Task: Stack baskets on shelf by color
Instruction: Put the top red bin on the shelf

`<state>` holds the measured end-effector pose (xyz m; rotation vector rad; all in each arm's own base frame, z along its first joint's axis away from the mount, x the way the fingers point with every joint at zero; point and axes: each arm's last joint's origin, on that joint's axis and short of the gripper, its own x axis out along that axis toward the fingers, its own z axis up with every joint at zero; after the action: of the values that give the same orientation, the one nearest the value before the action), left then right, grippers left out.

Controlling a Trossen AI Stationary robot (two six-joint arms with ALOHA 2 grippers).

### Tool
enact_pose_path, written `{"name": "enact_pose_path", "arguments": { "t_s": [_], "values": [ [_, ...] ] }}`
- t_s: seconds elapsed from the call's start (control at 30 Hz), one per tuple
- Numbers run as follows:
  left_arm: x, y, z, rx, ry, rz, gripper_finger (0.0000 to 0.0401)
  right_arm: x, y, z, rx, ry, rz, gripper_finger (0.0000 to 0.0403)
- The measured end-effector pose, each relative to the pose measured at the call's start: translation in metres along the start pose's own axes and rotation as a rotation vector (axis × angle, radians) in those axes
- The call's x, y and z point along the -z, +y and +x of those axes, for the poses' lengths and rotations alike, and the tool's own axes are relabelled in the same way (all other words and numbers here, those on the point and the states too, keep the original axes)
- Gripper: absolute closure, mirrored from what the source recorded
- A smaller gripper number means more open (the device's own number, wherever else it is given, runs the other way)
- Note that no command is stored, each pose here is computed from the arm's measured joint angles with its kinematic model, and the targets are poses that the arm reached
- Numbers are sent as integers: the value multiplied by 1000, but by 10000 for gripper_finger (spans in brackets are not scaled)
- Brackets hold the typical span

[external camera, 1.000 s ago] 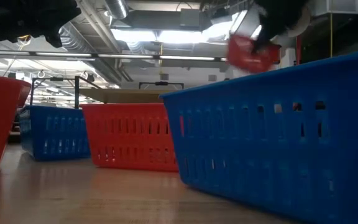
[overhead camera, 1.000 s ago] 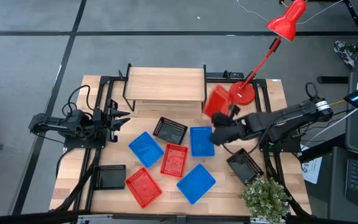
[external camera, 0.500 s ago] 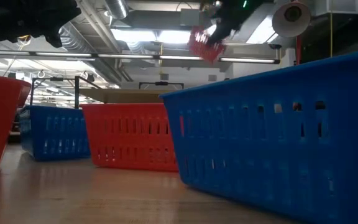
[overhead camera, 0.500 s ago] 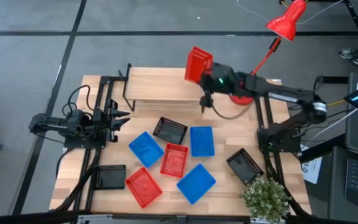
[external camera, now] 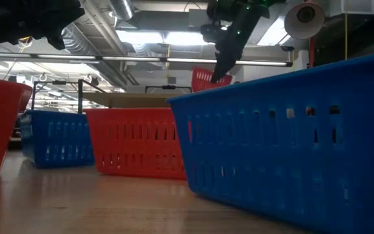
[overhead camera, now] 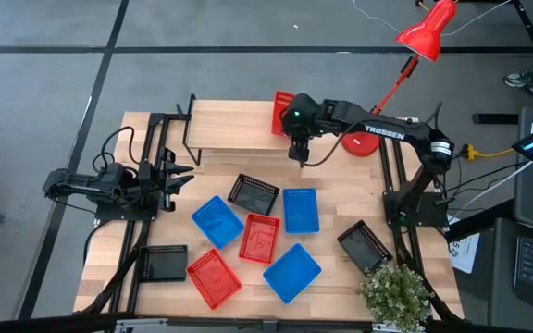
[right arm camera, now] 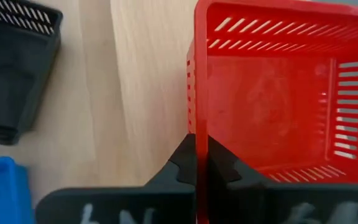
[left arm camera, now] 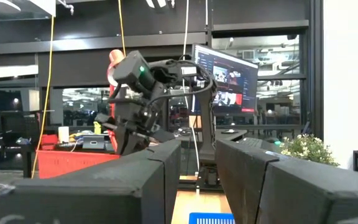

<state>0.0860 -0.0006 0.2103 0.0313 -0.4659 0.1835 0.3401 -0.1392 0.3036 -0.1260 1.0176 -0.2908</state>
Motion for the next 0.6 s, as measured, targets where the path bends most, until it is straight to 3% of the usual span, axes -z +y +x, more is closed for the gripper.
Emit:
{"name": "enact_pose_path", "arguments": {
  "t_s": [0.3, 0.6],
  "values": [
    [0, 0, 0, -1, 1, 1, 307, 2, 6, -2, -23, 49, 10, 399],
    [2, 0, 0, 3, 25, 7, 307, 0, 12, -3, -30, 40, -8, 338]
  ]
}}
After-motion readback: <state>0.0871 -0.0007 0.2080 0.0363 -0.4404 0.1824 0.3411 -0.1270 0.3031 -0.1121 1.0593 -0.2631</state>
